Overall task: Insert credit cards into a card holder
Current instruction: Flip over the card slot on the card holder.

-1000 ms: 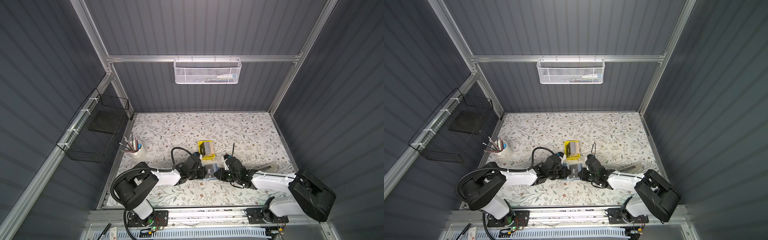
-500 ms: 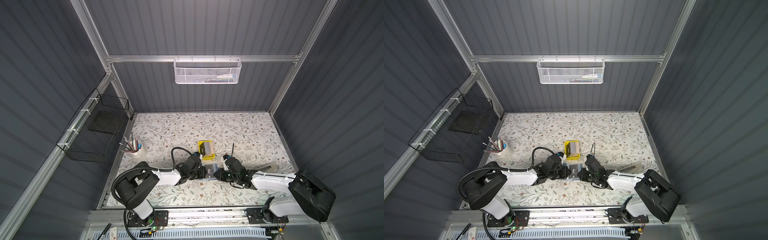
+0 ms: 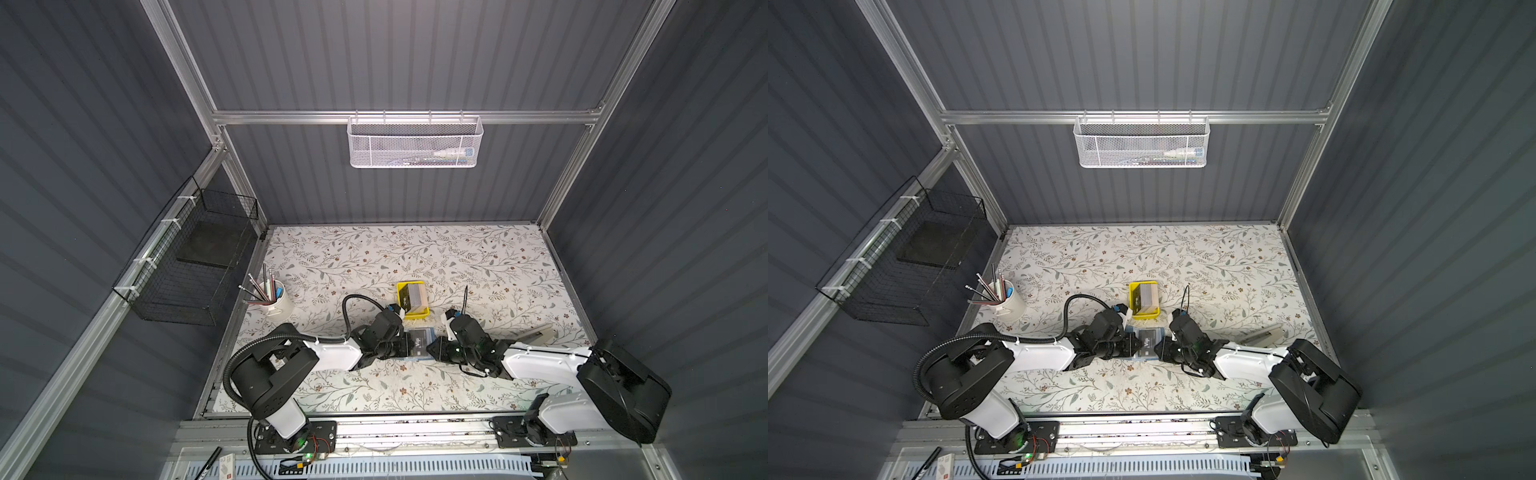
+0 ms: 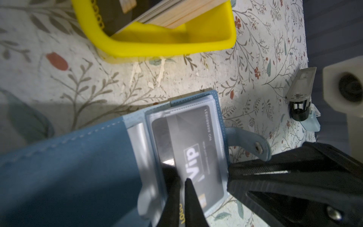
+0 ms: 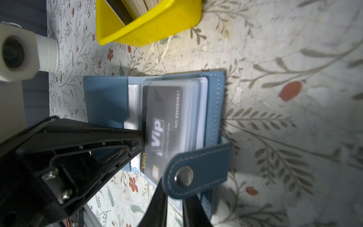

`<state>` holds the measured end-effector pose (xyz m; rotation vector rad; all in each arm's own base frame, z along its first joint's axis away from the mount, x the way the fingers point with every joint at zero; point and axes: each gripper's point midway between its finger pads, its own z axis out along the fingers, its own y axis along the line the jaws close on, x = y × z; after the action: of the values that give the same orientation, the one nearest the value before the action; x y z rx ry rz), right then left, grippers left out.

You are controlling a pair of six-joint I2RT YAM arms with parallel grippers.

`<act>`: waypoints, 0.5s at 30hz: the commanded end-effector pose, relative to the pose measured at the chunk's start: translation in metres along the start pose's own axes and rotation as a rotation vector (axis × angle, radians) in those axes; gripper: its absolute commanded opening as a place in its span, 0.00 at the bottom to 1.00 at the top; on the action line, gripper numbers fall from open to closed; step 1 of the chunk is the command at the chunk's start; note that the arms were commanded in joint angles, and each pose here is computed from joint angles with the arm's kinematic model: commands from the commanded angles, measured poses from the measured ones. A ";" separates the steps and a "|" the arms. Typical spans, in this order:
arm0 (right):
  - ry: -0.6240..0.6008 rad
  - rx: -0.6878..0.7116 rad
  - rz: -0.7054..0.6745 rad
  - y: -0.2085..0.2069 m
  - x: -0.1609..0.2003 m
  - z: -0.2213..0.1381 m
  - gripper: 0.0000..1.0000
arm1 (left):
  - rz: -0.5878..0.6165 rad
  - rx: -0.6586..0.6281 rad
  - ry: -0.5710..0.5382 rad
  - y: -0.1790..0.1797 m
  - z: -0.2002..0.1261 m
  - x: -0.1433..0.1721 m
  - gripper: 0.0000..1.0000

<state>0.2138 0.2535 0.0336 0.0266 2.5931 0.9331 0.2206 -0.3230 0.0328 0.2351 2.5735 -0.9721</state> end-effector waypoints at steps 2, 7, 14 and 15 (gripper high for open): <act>-0.018 -0.037 -0.026 0.014 -0.007 0.000 0.18 | -0.022 -0.016 0.027 0.009 0.002 0.013 0.10; -0.011 -0.026 -0.015 0.012 -0.006 0.002 0.21 | -0.032 -0.007 0.025 0.008 0.001 0.013 0.10; -0.004 -0.013 -0.006 0.010 -0.006 0.005 0.23 | -0.040 -0.022 0.027 0.011 -0.001 0.015 0.10; -0.005 -0.011 -0.006 0.009 -0.006 0.005 0.24 | -0.041 -0.022 0.024 0.011 -0.002 0.015 0.10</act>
<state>0.2146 0.2558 0.0313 0.0256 2.6023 0.9281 0.2198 -0.3218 0.0314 0.2018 2.5685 -0.9925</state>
